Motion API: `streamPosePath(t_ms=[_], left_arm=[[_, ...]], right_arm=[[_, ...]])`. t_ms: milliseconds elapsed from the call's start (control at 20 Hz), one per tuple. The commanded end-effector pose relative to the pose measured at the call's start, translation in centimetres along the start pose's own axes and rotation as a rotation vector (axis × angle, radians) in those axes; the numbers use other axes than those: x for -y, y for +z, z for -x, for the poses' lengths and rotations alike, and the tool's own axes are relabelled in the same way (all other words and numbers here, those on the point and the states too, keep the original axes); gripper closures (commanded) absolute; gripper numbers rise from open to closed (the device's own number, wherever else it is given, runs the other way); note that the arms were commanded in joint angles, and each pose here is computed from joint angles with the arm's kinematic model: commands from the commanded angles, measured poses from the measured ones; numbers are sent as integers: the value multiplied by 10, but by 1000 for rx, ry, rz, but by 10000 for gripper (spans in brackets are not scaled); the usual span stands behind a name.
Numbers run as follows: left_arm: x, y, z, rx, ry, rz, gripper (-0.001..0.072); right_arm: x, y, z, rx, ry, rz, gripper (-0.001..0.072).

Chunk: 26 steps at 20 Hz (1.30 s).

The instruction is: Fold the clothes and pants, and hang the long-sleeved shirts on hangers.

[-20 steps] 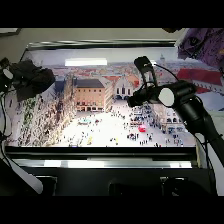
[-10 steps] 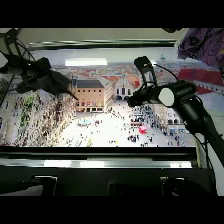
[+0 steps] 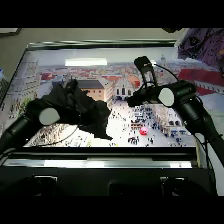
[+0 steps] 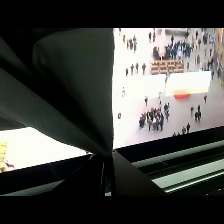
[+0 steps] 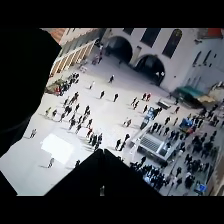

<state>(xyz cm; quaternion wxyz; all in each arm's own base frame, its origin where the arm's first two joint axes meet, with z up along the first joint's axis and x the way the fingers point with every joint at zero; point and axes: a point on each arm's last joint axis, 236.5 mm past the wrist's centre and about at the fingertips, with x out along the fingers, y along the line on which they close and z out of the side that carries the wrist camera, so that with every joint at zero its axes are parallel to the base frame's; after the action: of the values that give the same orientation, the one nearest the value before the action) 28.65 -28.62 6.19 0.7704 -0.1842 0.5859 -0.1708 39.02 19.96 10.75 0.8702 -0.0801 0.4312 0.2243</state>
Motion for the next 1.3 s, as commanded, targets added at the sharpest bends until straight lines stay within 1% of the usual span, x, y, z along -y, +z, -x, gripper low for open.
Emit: streamPosePath(t_ms=[0, 50, 100, 150, 350, 450, 550, 600, 650, 700, 750, 800, 850, 900, 950, 1000, 1100, 1250], left_arm=[[20, -38, -46, -64, -87, 59, 639], [15, -34, -48, -64, -80, 64, 380], [8, -26, -44, -57, -71, 73, 72], [-3, -13, -33, -46, -59, 84, 4], [-63, 63, 53, 114, -22, 69, 4], [-104, 100, 103, 251, 12, 112, 4], [-151, 122, 142, 364, 61, 197, 4], [-175, 127, 155, 395, 90, 240, 4], [-195, 128, 162, 407, 115, 270, 4], [-212, 129, 168, 412, 138, 292, 4], [-227, 130, 172, 418, 158, 308, 4], [-239, 131, 175, 422, 173, 320, 4], [-250, 131, 176, 425, 183, 344, 4], [-260, 132, 176, 426, 191, 367, 4], [-266, 133, 175, 422, 196, 383, 5], [-272, 133, 172, 414, 199, 396, 4], [-278, 133, 166, 396, 201, 410, 4], [-281, 133, 162, 387, 201, 416, 4]], right_arm=[[0, 1, 0, 3, 1, 0, 680], [0, 1, 0, 3, 1, 0, 680], [0, 1, 0, 3, 1, 0, 680], [-1, 1, 0, 3, 2, -1, 680], [-3, 5, 0, 21, 11, -16, 680], [-10, -4, 1, -20, 40, -67, 678], [-2, -23, 2, -98, 22, -114, 677], [8, -33, 0, -129, 6, -167, 600], [22, -44, -4, -154, -13, -237, 422], [34, -61, -11, -190, -19, -322, 348], [34, -78, -19, -227, 30, -415, 348], [22, -94, -28, -259, 134, -519, 347], [3, -103, -36, -268, 253, -599, 325], [-18, -108, -43, -258, 365, -669, 228], [-35, -112, -49, -248, 449, -708, 173], [-52, -118, -56, -247, 518, -734, 165], [-85, -136, -70, -300, 599, -753, 163], [-123, -155, -94, -367, 649, -719, 161]])
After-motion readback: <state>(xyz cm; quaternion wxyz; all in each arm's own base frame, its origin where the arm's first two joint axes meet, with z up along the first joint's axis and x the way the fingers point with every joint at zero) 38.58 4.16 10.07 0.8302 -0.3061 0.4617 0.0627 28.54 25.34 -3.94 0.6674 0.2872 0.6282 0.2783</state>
